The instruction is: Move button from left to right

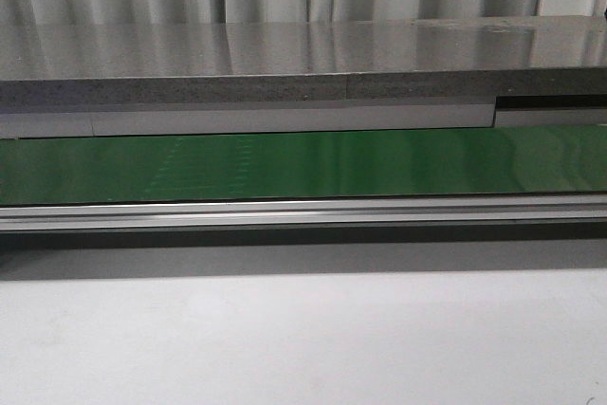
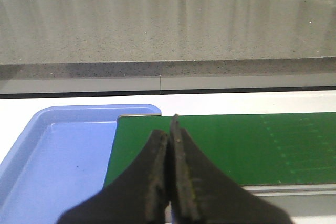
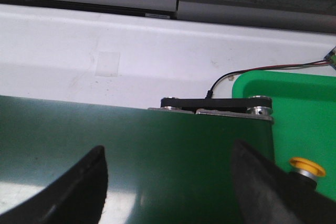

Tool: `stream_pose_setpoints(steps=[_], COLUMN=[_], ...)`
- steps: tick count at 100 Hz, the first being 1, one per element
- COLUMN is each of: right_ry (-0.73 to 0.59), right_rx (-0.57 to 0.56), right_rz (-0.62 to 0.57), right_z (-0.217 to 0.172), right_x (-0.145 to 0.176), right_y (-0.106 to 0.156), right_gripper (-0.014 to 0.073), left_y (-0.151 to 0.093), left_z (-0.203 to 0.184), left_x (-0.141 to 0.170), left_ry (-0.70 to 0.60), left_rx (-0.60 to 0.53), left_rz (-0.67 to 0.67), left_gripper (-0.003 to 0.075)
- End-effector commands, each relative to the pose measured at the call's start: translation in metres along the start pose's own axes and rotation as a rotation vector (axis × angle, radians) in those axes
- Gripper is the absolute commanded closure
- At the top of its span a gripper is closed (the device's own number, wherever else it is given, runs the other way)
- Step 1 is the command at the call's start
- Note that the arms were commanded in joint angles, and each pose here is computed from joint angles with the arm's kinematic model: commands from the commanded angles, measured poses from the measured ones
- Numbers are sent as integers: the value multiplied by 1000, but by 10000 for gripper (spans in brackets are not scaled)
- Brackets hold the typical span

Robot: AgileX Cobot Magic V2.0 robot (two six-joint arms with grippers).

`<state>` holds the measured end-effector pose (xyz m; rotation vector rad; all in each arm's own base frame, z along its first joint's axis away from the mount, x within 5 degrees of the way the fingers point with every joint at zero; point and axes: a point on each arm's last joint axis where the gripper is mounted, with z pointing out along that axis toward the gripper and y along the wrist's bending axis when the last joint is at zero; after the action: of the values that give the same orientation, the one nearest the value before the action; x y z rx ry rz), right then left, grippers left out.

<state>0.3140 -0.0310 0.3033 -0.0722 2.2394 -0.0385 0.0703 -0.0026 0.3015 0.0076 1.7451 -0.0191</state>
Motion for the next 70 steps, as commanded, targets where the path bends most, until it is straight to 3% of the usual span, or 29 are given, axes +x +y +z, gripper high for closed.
stream_pose_setpoints(steps=[1, 27, 45, 70], right_ry=[-177, -260, -349, -363], right_rx=[39, 59, 53, 12], right_rz=[4, 16, 23, 8], right_z=[-35, -86, -127, -163], right_x=[-5, 49, 71, 95], right_y=[4, 15, 23, 33], right_gripper=[98, 98, 98, 112], left_y=[0, 0, 0, 0], left_z=[-2, -2, -2, -2], left_x=[-14, -14, -14, -14], left_ry=[-87, -86, -86, -86], left_rx=[1, 1, 1, 1], left_rz=[-14, -15, -15, -15], left_gripper=[740, 740, 740, 740])
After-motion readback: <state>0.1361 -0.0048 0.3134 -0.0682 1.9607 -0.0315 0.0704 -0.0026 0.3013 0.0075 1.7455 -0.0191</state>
